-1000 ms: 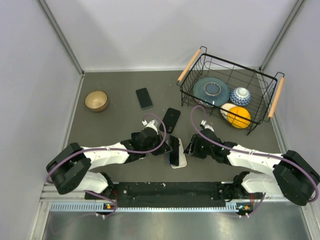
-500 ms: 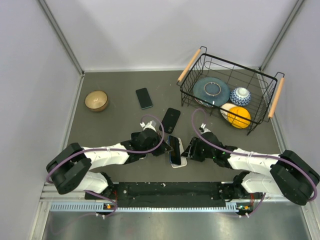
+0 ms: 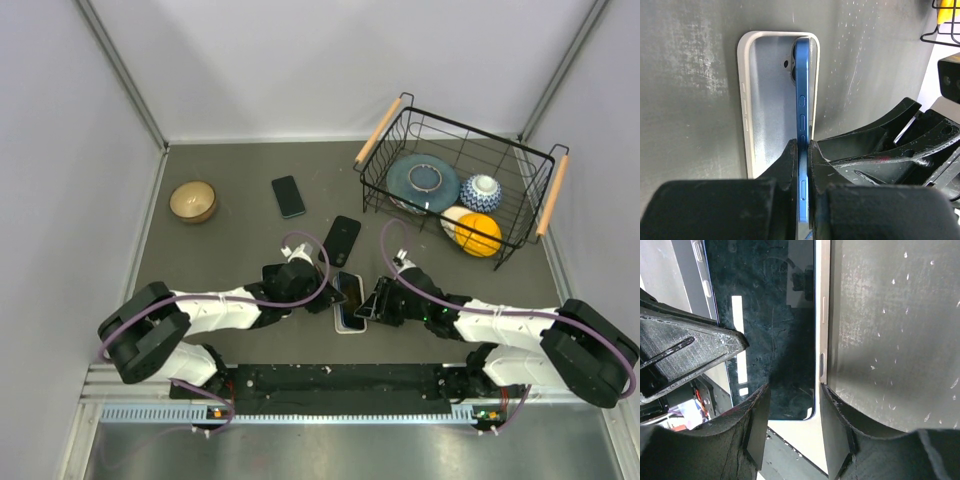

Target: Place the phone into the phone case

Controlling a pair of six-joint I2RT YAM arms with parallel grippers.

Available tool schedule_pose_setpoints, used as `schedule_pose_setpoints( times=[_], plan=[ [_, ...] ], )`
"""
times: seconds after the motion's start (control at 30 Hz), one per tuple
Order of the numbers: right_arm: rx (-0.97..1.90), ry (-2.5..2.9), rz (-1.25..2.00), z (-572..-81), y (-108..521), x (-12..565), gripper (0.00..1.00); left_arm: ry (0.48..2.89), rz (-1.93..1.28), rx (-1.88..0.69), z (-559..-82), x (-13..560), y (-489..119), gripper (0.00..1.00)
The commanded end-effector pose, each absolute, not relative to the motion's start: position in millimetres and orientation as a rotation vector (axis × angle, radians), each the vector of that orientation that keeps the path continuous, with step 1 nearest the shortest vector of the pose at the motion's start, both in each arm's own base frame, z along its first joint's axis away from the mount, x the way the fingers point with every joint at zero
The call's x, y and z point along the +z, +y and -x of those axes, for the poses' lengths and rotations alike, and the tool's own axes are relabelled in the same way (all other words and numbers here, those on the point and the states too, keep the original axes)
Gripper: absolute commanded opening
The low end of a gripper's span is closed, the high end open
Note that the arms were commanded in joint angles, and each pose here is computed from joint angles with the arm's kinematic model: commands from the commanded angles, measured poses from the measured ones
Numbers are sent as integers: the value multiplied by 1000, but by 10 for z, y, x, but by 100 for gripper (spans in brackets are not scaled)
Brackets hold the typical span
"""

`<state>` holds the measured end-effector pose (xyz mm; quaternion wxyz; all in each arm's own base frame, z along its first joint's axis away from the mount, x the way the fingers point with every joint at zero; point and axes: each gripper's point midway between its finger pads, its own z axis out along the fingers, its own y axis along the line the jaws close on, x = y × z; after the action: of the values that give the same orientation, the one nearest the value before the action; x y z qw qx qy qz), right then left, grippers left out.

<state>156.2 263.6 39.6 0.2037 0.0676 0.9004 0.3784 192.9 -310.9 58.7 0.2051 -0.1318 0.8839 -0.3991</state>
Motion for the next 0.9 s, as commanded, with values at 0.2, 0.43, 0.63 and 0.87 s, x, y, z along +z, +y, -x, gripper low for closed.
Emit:
schedule_pose_setpoints(
  times=[0.2, 0.43, 0.63, 0.87],
  plan=[
    [1091, 2467, -222, -1594, 2694, 445, 43, 2544, 309, -957, -1864, 451, -3015, 42],
    [1017, 2486, -212, -1601, 2612, 370, 43, 2562, 203, -773, -1954, 549, -2890, 52],
    [922, 2479, -176, -1682, 2550, 416, 43, 2555, 154, -628, -2052, 587, -2762, 54],
    [858, 2457, -112, -1841, 2614, 474, 44, 2546, 63, -589, -2247, 589, -2894, 42]
  ],
)
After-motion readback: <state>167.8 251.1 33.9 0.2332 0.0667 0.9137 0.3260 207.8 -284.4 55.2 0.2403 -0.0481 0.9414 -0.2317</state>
